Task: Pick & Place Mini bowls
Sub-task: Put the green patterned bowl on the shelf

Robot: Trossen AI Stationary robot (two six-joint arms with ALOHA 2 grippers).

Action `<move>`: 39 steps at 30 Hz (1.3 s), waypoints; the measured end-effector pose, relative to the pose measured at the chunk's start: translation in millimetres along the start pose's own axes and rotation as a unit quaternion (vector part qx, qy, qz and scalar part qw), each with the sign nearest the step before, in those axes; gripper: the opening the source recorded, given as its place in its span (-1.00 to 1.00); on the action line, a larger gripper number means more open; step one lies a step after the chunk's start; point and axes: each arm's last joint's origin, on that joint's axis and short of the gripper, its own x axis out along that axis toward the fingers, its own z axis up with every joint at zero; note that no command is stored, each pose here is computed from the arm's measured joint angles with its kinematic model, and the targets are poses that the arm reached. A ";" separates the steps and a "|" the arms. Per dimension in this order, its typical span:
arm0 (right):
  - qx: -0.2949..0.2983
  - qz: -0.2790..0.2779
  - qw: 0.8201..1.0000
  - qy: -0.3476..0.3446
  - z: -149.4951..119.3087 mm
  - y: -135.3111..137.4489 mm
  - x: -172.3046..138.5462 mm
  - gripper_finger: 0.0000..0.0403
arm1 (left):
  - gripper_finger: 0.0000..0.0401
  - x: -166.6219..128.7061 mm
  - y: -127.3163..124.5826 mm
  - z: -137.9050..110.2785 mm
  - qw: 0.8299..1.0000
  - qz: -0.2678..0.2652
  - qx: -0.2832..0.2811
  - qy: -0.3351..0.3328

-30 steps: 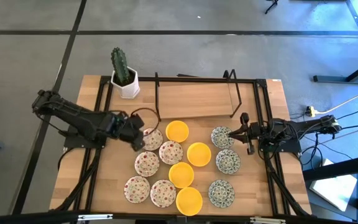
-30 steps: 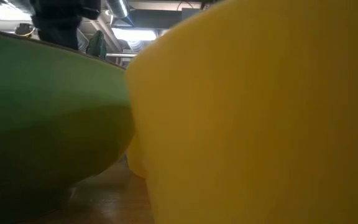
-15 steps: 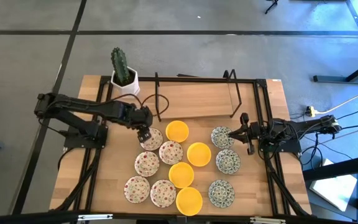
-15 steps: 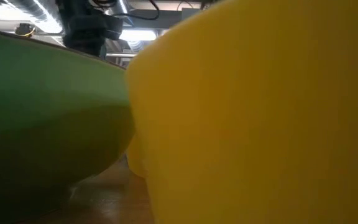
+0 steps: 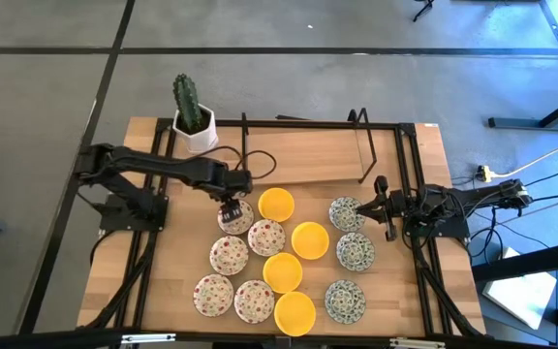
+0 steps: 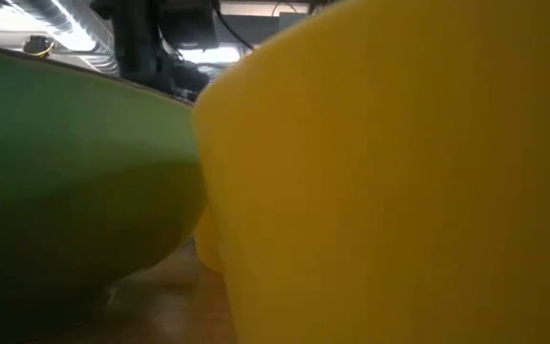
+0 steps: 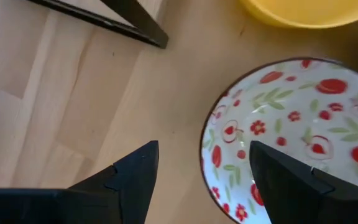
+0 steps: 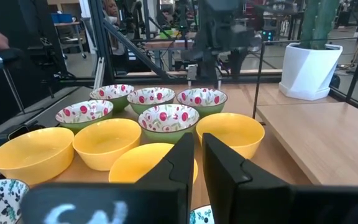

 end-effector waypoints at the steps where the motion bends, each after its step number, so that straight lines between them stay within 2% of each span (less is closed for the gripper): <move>1: 0.000 0.000 1.000 0.000 0.0 0.0 0.0 -0.83 | 0.22 3.1 0.8 0.9 1.000 0.003 0.001 0.005; 14: 0.000 0.000 1.000 0.000 0.0 0.0 0.0 -0.83 | 0.22 35.6 4.9 7.8 0.998 0.024 0.009 0.059; 27: 0.000 0.000 1.000 0.000 0.0 0.0 0.0 -0.83 | 0.19 52.9 1.4 12.4 0.997 0.024 0.030 0.066; 32: 0.000 0.000 1.000 0.000 0.0 0.0 0.0 -0.83 | -0.07 54.5 1.1 11.9 0.996 0.020 0.044 0.072; 39: 0.000 0.000 1.000 0.000 0.0 0.0 0.0 -0.83 | -0.78 46.9 2.0 11.9 0.996 0.005 0.060 0.068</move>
